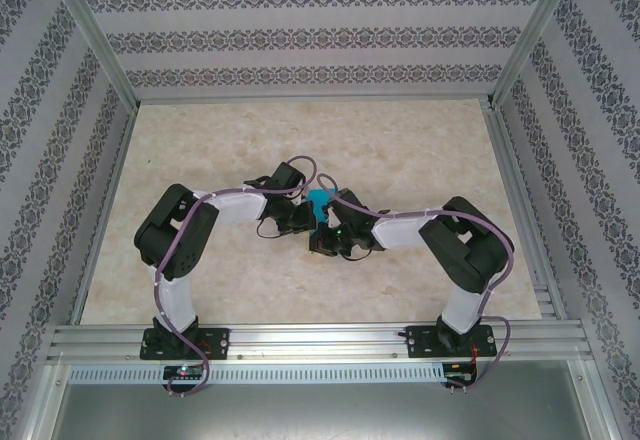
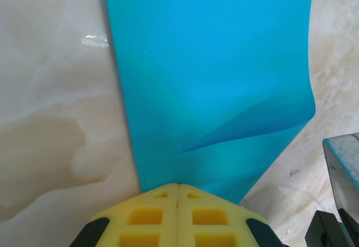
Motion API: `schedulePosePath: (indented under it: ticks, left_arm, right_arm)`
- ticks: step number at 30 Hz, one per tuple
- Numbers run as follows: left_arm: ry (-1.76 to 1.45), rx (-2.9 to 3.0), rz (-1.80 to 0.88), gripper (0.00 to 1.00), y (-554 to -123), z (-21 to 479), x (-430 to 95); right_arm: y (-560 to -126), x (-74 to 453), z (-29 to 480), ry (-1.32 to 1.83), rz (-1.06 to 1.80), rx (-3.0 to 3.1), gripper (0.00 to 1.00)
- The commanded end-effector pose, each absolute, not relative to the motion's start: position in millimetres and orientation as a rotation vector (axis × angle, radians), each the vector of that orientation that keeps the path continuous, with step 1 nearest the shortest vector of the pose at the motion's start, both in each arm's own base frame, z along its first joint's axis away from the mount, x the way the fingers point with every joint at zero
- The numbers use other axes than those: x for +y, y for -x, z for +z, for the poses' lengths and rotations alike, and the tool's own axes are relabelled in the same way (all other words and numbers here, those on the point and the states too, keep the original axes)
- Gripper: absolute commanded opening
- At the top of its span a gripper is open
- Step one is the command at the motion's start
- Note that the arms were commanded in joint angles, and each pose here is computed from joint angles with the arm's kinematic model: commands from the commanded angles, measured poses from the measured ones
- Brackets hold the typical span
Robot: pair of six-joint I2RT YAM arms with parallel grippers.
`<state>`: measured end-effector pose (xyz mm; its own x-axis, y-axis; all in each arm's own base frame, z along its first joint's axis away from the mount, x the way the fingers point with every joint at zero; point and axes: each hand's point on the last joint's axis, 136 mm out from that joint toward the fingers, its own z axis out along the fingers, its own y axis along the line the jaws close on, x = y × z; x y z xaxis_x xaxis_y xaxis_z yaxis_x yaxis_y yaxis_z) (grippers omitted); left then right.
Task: Fold a paper plane with a square sheet of paper (pick it up from the middle)
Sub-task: Third fold the triangle at the center of the table.
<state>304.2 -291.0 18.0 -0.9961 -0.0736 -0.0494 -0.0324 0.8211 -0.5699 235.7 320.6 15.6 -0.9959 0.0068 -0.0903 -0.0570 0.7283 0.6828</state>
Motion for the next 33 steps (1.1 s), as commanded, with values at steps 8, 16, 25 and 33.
schedulePosePath:
  ticks: [8,16,25,33]
  left_arm:
    - [0.099,2.998,-0.704,0.00,-301.1,-8.0,-270.7]
    - [0.090,3.004,-0.701,0.00,-301.3,-8.1,-271.3]
    - [0.088,3.036,-0.608,0.00,-298.1,-13.7,-261.1]
    - [0.070,3.056,-0.560,0.00,-296.1,-19.0,-255.8]
  right_arm:
    - [-290.5,276.1,42.5,-0.124,1.054,2.696,0.01]
    - [-301.2,282.1,29.8,-0.128,1.008,2.747,0.00]
    - [-305.7,255.0,1.8,-0.292,0.889,2.811,0.00]
    - [-326.1,216.6,5.7,-0.556,0.813,2.732,0.00]
